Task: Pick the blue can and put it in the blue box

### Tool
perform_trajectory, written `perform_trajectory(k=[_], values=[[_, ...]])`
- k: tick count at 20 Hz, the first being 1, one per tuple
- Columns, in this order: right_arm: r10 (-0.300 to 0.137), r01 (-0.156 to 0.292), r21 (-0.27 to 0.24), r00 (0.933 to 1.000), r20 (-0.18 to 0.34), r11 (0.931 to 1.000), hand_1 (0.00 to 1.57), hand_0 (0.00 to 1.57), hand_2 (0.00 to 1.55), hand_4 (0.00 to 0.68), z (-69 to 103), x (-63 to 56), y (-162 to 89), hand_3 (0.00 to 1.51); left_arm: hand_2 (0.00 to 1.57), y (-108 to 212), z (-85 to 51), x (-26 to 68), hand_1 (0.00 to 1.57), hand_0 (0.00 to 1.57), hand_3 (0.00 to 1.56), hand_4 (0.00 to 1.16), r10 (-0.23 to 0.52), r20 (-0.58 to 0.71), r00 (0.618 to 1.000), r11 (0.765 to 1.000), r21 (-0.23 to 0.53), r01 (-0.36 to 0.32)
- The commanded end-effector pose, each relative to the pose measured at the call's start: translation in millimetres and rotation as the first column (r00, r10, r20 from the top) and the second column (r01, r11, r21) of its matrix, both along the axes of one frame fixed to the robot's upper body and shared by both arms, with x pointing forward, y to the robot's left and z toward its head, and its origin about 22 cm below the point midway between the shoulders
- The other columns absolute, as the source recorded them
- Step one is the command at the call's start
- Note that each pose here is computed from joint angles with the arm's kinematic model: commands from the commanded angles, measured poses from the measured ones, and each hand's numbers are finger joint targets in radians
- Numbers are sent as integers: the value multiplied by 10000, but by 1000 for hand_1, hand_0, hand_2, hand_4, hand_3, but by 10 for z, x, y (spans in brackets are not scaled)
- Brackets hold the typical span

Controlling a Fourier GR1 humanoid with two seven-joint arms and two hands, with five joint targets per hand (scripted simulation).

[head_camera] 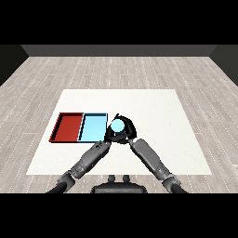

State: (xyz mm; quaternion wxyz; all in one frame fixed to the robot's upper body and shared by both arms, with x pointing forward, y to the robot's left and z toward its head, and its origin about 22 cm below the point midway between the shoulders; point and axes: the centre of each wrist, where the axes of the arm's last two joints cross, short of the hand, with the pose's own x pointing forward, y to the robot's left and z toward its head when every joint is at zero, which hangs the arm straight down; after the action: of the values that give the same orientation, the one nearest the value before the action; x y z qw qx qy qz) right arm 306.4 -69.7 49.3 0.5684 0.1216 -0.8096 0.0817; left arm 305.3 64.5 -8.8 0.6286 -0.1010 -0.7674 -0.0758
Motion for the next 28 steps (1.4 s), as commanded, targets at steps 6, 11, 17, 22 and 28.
perform_trajectory(k=[6, 11, 17, 22, 28], values=[[411, -415, 293, 9990, 158, 9987, 1445, 1445, 1458, 513, 52, 36, -35, 1371, 1460, -188, 12, -45, 1444, 1444, 1343, 1094, 1331, -562, 9895, 9911, 79, -1328], [421, -418, 284, 9991, -103, 9987, 1419, 1419, 1457, 529, -25, 80, 90, 1372, 1559, -150, 113, 100, 1571, 1571, 1463, 1125, 1460, -713, 9867, 9882, 575, -1421], [355, -361, 573, 9993, 100, 9977, 1427, 1427, 1460, 528, -6, 65, 10, 1378, 1560, -222, -62, -36, 1571, 1571, 1472, 1141, 1727, -464, 9839, 9819, 872, -1682], [-103, 100, -178, 9998, -168, 9998, 722, 722, 722, 110, 101, 61, -26, 251, 1559, -113, 15, 84, 1571, 1571, 1466, 1138, 1842, -216, 9826, 9803, 766, -1821], [-68, 64, -612, 10000, -59, 9981, 0, 0, 0, 0, 74, 37, 97, 0, 1559, 20, 2, -7, 1571, 1571, 1466, 1138, 1831, -373, 9824, 9808, 752, -1799]])
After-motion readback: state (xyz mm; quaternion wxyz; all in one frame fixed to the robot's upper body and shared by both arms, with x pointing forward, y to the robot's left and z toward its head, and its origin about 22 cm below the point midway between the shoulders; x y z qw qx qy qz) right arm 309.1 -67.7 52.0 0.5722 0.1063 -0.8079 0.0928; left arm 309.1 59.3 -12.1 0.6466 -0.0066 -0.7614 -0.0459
